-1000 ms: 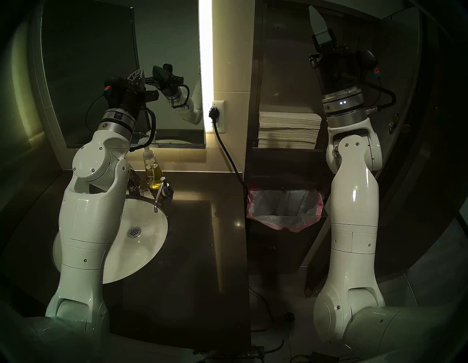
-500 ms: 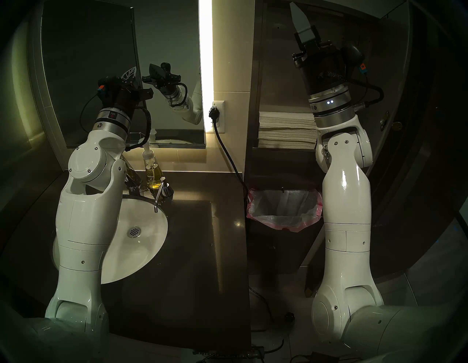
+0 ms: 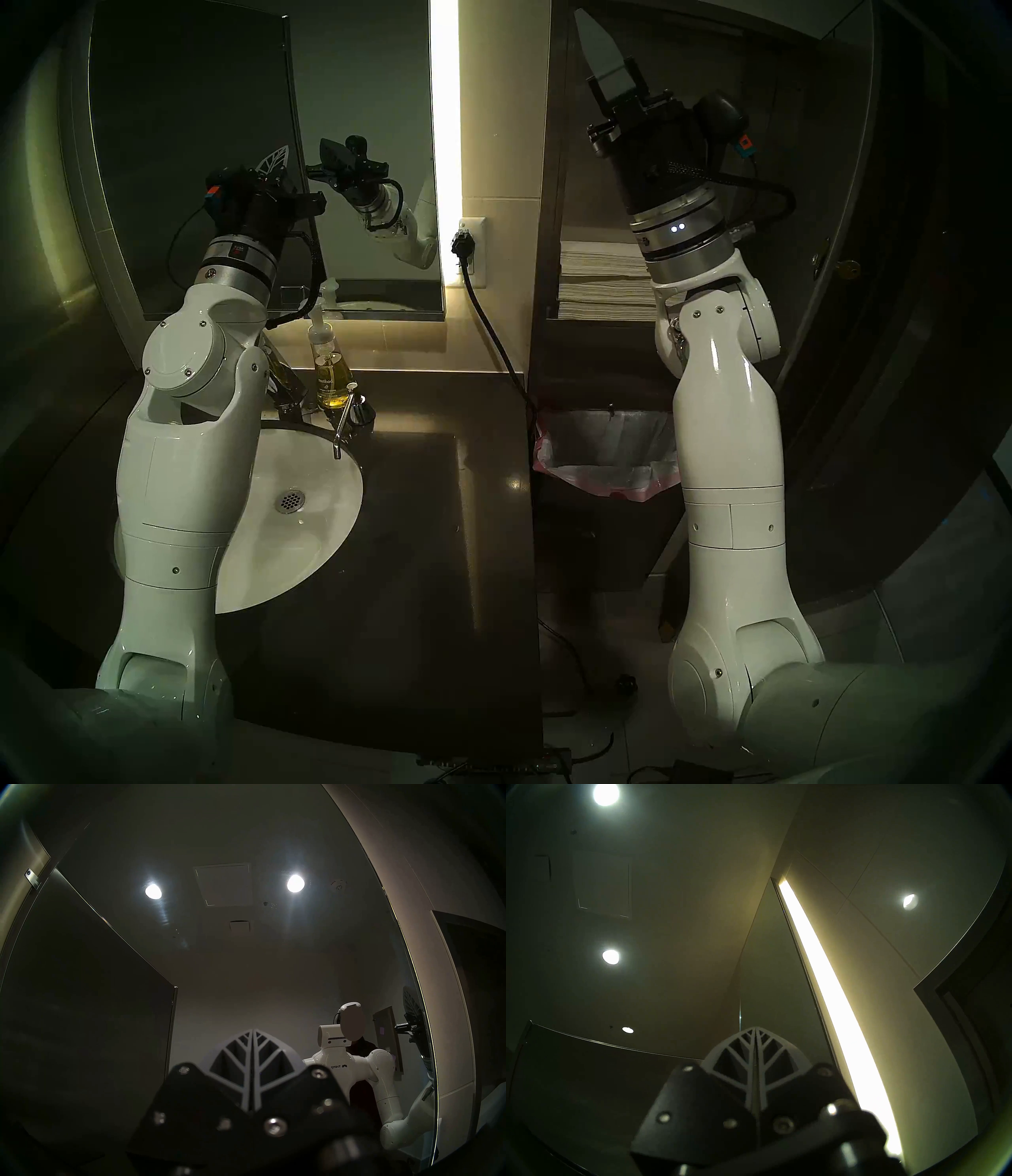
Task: Twist key and open towel dispenser
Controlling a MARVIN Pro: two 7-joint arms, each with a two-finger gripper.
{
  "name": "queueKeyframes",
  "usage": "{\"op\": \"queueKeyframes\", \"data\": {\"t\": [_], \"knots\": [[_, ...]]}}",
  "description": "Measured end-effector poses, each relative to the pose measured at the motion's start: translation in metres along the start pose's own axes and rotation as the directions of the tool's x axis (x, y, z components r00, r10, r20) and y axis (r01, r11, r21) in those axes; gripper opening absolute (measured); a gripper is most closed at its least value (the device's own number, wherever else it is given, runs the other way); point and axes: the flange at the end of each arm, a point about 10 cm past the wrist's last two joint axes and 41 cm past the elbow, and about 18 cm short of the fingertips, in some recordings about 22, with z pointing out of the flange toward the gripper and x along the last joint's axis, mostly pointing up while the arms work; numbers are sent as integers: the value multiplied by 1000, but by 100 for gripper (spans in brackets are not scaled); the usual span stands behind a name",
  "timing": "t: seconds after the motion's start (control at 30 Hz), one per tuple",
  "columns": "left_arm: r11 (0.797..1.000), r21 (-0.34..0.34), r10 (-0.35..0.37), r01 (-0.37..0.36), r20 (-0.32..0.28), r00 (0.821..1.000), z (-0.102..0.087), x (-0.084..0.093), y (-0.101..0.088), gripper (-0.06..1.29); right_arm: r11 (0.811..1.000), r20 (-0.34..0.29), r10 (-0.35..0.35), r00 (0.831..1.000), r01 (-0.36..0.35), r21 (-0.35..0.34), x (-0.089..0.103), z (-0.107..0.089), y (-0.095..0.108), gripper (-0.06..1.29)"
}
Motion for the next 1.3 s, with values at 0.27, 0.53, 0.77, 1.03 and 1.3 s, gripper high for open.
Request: {"op": "queueKeyframes", "data": {"t": [0.27, 0.53, 0.77, 1.03, 1.3], "knots": [[1000, 4, 2, -2, 4, 1000, -2, -1, -3, -2, 1000, 13, 13, 1000, -13, -15, -10, -2, -7, -4], [1000, -4, -1, 1, 5, 1000, -3, 0, -2, -2, 999, 13, 17, 1000, -16, -29, -11, -4, -8, -4], [1000, -10, -12, 12, 6, 1000, -3, 1, -2, 3, 999, -3, 9, 1000, -9, -47, -6, -6, -5, 120], [1000, -11, -19, 19, 7, 1000, -3, 1, -1, 11, 998, -14, 8, 1000, -9, -56, -4, -7, -4, 124], [1000, -10, -21, 21, 8, 1000, -3, 1, -2, 11, 999, -17, 9, 1000, -10, -52, -4, -7, -5, 124]]}}
